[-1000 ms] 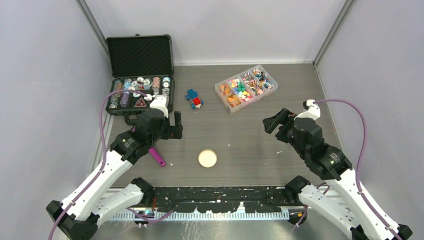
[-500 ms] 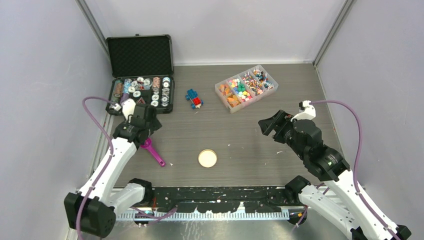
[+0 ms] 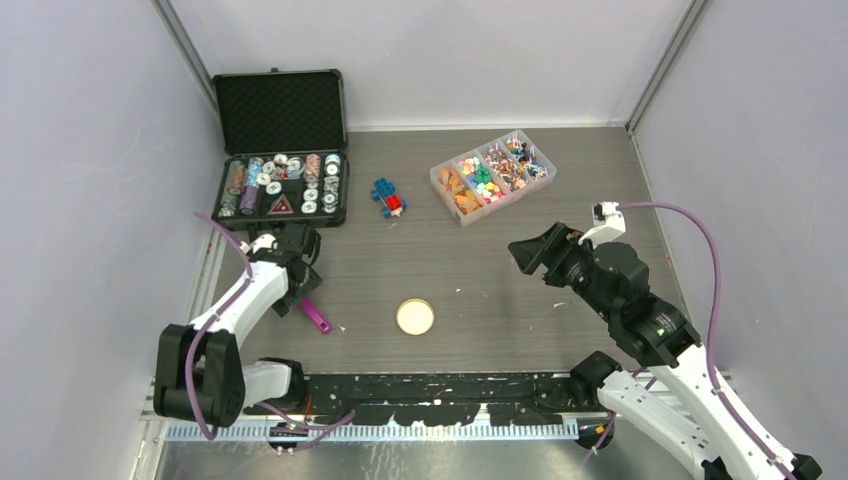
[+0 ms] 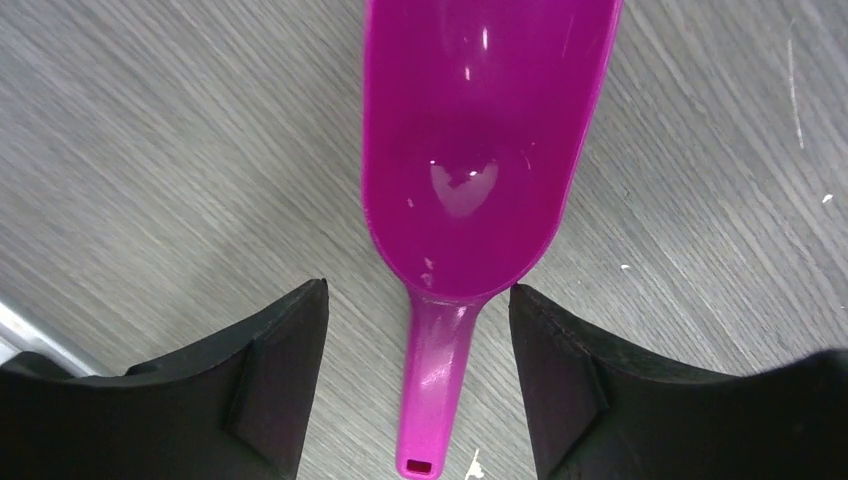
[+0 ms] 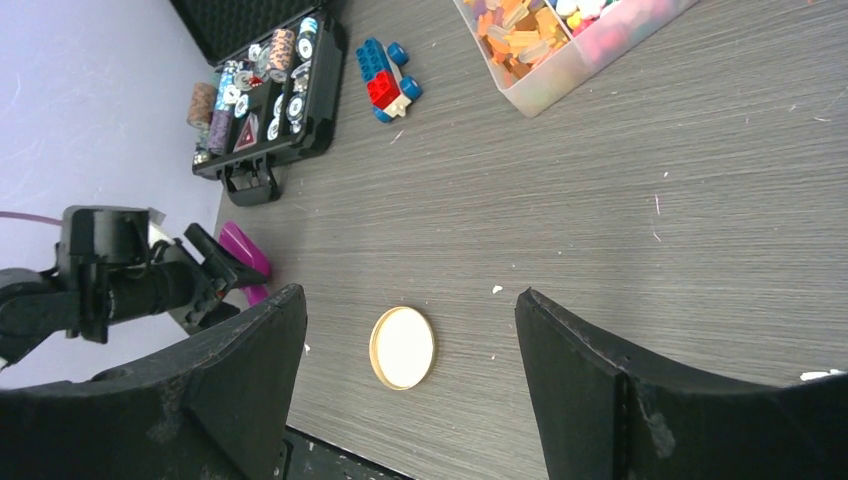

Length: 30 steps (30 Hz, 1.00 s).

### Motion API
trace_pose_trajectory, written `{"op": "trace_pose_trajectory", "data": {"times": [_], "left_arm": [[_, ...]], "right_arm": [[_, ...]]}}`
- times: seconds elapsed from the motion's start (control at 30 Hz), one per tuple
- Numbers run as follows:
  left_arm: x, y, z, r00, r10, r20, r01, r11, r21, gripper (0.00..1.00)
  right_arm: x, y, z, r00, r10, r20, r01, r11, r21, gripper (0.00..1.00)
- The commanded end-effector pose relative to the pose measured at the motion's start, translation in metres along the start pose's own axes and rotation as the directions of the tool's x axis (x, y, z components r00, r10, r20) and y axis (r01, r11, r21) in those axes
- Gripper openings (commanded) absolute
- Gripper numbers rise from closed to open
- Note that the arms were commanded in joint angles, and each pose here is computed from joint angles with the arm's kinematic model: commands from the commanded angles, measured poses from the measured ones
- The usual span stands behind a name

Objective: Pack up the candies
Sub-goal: Pick up the spatula from the center of the board.

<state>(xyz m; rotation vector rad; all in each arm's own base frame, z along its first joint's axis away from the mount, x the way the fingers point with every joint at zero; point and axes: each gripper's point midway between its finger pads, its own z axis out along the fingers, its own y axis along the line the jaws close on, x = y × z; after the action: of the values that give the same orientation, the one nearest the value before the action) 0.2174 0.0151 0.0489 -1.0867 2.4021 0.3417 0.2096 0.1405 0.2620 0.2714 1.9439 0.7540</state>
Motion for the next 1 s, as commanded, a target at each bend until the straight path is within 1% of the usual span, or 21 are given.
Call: {"op": "trace_pose_trajectory", "data": {"times": [0.0,0.07,0.17,0.3,0.4,0.5,0.6,0.7,0.77,0.8,0.83,0.9,0.97], "left_arm": [[0.002,-0.021,0.008,0.997,-0.076,-0.033,0.077,0.996,0.048,0.67],[0.006,-0.02,0.011,0.995,-0.086,-0.046,0.087,0.996,0.026,0.64],[0.01,-0.015,0.013,0.993,-0.109,-0.054,0.109,0.994,-0.002,0.52],[0.009,-0.011,0.01,0.992,-0.119,-0.044,0.119,0.993,0.0,0.37],[0.002,-0.008,0.0,0.992,-0.126,-0.018,0.126,0.992,0.016,0.25],[-0.013,-0.011,-0.015,0.992,-0.12,0.03,0.117,0.99,0.085,0.12],[-0.023,-0.016,-0.032,0.993,-0.105,0.061,0.093,0.981,0.172,0.0],[-0.029,-0.028,-0.053,0.993,-0.094,0.078,0.066,0.951,0.302,0.0],[-0.032,-0.046,-0.074,0.995,-0.05,0.091,0.005,0.897,0.442,0.0],[-0.031,-0.061,-0.087,0.996,-0.017,0.092,-0.035,0.845,0.534,0.0],[-0.029,-0.075,-0.101,0.994,0.028,0.102,-0.086,0.778,0.622,0.0],[-0.018,-0.101,-0.133,0.983,0.134,0.124,-0.181,0.622,0.762,0.0],[-0.005,-0.114,-0.153,0.96,0.234,0.153,-0.255,0.51,0.822,0.0]], "right_arm": [[-0.01,0.014,-0.006,0.999,-0.016,0.042,0.019,0.997,-0.073,0.81],[-0.01,0.012,-0.007,0.999,-0.015,0.047,0.018,0.997,-0.072,0.8],[-0.009,0.002,-0.007,0.999,0.012,0.049,-0.011,1.0,-0.018,0.78],[-0.011,-0.018,-0.004,0.996,0.074,0.054,-0.08,0.988,0.129,0.77],[-0.011,-0.025,0.001,0.995,0.089,0.04,-0.096,0.974,0.207,0.77],[-0.01,-0.037,0.008,0.995,0.091,0.044,-0.1,0.954,0.284,0.76],[-0.012,-0.062,0.011,0.993,0.085,0.087,-0.114,0.9,0.42,0.72],[-0.018,-0.084,0.008,0.993,0.035,0.117,-0.093,0.835,0.542,0.69],[-0.024,-0.097,0.005,0.99,-0.011,0.141,-0.079,0.788,0.611,0.67],[-0.028,-0.104,0.002,0.987,-0.033,0.159,-0.078,0.758,0.647,0.65],[-0.036,-0.112,-0.002,0.98,-0.072,0.185,-0.077,0.722,0.688,0.63],[-0.042,-0.124,-0.007,0.974,-0.121,0.194,-0.066,0.662,0.747,0.61],[-0.044,-0.136,-0.007,0.974,-0.148,0.174,-0.048,0.614,0.788,0.59]]}}
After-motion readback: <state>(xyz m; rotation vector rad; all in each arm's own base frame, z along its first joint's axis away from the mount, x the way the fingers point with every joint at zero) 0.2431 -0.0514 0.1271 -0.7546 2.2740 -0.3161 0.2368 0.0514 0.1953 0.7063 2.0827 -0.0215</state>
